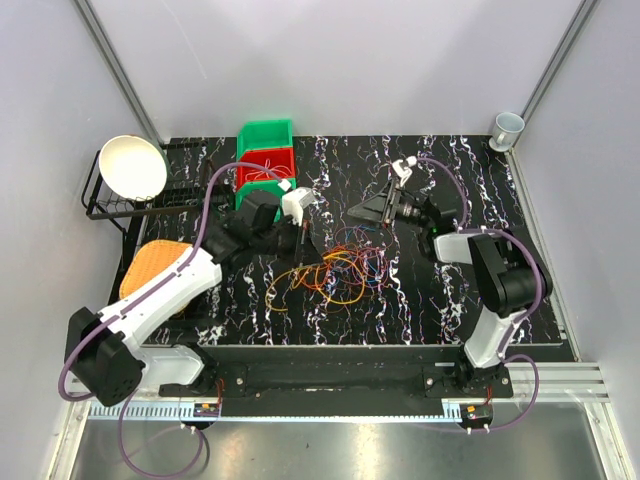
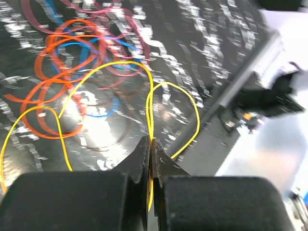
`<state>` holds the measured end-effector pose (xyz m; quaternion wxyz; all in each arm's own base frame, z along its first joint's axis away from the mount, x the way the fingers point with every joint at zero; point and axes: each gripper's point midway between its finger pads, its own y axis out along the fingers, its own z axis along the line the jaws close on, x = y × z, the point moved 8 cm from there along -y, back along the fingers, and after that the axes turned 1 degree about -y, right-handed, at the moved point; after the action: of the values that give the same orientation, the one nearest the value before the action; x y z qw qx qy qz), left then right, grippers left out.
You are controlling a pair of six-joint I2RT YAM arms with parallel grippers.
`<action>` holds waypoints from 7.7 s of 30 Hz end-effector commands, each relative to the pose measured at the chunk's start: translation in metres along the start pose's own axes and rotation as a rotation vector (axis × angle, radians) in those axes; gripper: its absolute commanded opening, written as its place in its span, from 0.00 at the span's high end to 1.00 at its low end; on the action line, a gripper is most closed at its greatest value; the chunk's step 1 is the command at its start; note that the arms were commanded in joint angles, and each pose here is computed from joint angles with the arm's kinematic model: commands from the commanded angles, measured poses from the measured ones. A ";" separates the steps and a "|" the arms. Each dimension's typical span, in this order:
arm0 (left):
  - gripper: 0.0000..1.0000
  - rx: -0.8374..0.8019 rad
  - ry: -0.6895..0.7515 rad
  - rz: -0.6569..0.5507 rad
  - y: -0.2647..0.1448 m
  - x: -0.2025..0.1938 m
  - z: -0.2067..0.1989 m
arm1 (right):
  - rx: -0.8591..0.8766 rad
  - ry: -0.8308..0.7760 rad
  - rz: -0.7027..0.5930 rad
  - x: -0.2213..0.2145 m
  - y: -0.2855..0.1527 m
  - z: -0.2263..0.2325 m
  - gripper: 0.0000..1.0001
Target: Untangle the cables
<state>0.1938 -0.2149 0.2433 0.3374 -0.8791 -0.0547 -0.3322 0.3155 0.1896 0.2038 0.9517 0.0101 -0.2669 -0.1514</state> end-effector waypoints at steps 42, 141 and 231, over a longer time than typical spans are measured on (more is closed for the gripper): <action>1.00 -0.148 0.092 0.001 -0.058 0.037 -0.031 | 0.495 -0.320 0.434 -0.063 0.042 0.117 0.78; 0.01 0.863 -0.303 -0.731 -0.195 -0.069 0.055 | -0.045 -0.621 0.211 0.095 0.246 0.055 1.00; 0.01 0.878 -0.312 -0.708 -0.191 -0.067 0.059 | -0.328 -0.668 0.010 0.081 0.249 0.032 0.48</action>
<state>0.1078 -0.0198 0.2698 0.5374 -0.6206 -0.5246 -0.2256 0.4561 0.4195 0.2244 0.8264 -0.2226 -0.4970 -0.1431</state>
